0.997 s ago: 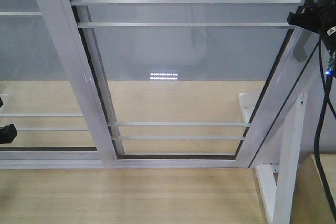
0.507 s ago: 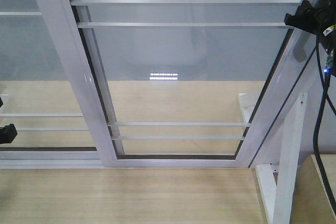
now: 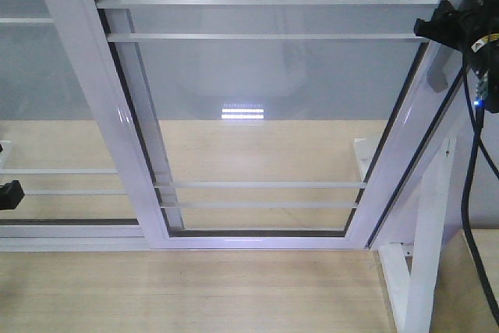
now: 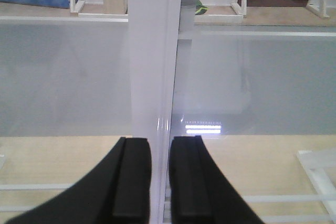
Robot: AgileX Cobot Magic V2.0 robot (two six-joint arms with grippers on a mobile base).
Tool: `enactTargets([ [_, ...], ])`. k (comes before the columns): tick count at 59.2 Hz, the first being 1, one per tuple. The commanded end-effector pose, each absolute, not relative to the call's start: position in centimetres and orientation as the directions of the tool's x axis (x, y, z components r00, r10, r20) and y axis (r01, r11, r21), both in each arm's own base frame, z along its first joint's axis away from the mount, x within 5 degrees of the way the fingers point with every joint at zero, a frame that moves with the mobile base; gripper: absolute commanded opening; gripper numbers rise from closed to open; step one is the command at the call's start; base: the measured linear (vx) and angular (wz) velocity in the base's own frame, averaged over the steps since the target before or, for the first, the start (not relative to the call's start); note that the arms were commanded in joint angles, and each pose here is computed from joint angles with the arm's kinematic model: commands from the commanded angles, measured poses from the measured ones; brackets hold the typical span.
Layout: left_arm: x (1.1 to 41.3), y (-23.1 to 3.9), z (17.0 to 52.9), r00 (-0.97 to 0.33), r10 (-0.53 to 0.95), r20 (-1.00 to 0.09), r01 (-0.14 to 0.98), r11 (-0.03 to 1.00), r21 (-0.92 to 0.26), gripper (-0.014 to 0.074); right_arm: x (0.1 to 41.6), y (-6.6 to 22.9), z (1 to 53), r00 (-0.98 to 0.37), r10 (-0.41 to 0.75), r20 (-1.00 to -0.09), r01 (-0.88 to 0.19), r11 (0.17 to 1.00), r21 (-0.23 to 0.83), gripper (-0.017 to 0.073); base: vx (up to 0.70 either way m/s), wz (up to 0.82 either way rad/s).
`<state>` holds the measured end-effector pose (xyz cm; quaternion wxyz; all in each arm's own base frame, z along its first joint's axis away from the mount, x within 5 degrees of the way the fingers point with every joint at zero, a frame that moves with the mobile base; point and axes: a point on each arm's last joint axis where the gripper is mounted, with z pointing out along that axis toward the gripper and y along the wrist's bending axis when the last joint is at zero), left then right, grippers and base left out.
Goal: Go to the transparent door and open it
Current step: 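Close the right gripper on the handle and pull the door sideways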
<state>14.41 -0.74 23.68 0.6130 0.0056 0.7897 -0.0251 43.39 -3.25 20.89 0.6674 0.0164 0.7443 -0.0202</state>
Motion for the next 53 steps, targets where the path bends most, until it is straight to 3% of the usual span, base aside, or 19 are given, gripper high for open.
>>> enactTargets([
  [1,14.9,-0.8,25.9,-0.1,-0.045,-0.994,0.04,0.998,-0.049,0.0277,43.3,0.7,25.3,0.076,-0.101,-0.992,-0.09,0.99,-0.108,0.0275,0.0,-0.01],
  [28,14.9,-0.8,26.0,-0.085,-0.046,-0.995,0.04,0.998,-0.049,0.0277,42.9,5.7,25.3,0.088,-0.09,-0.992,-0.203,0.974,-0.106,0.0275,0.0,0.0],
  [53,14.9,-0.8,26.0,-0.085,-0.046,-0.995,0.04,0.998,-0.049,0.0277,41.6,12.1,25.4,0.105,-0.061,-0.993,-0.342,0.935,-0.094,0.0293,0.0,0.0],
])
